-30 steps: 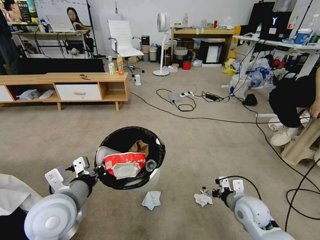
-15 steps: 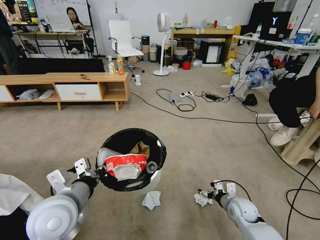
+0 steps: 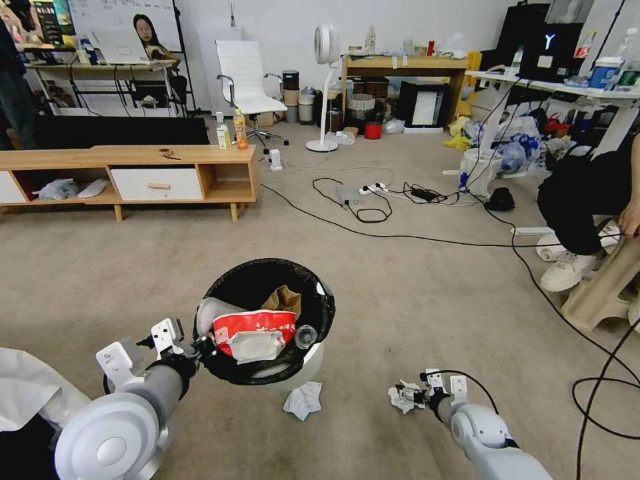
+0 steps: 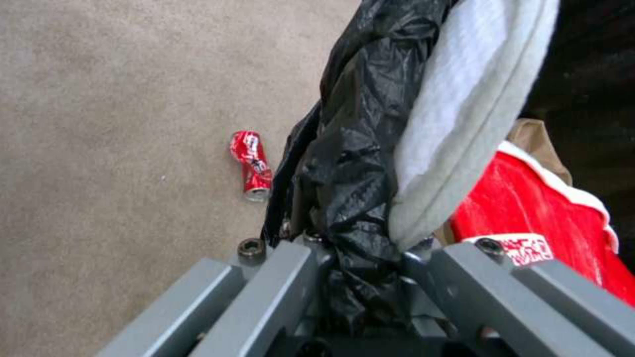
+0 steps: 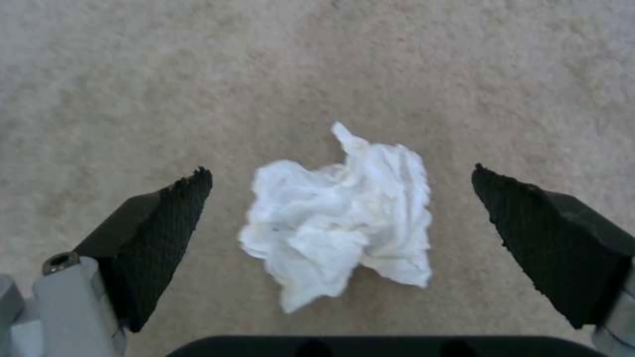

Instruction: Pick up the trash bin and place the garbage on the floor into it.

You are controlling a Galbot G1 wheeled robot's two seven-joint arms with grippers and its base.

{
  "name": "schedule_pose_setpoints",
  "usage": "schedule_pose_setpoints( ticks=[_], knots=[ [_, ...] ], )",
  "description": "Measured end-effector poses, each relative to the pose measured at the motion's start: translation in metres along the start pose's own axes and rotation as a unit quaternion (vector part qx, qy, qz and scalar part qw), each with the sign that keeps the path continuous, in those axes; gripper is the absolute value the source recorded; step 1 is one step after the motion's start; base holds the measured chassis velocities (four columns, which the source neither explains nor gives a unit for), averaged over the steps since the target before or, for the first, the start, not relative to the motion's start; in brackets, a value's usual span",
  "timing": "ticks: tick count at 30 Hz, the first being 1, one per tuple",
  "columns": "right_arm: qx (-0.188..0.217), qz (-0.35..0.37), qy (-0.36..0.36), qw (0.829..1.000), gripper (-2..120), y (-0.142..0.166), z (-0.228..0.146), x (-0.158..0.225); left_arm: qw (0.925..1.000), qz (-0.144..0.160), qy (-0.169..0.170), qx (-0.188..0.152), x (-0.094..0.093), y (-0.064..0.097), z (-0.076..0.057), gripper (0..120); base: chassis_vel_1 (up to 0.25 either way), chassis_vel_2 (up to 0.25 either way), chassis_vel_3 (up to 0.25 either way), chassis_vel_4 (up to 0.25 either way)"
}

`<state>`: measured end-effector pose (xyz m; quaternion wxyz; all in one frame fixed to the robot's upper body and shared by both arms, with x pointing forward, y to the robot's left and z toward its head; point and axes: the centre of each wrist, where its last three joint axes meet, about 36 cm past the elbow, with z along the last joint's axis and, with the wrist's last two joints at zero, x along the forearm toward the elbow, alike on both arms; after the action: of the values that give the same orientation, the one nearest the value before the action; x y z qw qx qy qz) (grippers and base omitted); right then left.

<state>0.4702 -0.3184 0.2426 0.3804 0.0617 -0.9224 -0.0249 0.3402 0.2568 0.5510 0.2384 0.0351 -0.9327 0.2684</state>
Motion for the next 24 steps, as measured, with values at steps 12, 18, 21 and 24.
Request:
schedule_pose_setpoints(
  ticks=[12, 18, 21, 24],
  knots=[
    [0.008, 0.013, 0.01, 1.0, 70, -0.002, 0.018, -0.02, 1.0, 0.0, -0.001, 0.0, 0.003, 0.0, 0.001, 4, 0.0, 0.0, 0.0, 0.0],
    [0.008, 0.011, 0.013, 1.0, 54, -0.001, 0.023, -0.023, 1.0, 0.0, -0.001, 0.001, 0.003, 0.0, 0.001, 4, 0.0, 0.0, 0.0, 0.0],
    [0.008, 0.008, 0.012, 1.0, 39, -0.001, 0.027, -0.025, 1.0, 0.0, -0.001, 0.001, 0.003, 0.0, 0.001, 4, 0.0, 0.0, 0.0, 0.0],
    [0.008, 0.006, 0.012, 1.0, 32, 0.0, 0.028, -0.026, 1.0, 0.001, -0.002, 0.001, 0.003, 0.0, 0.001, 4, 0.0, 0.0, 0.0, 0.0]
  ],
)
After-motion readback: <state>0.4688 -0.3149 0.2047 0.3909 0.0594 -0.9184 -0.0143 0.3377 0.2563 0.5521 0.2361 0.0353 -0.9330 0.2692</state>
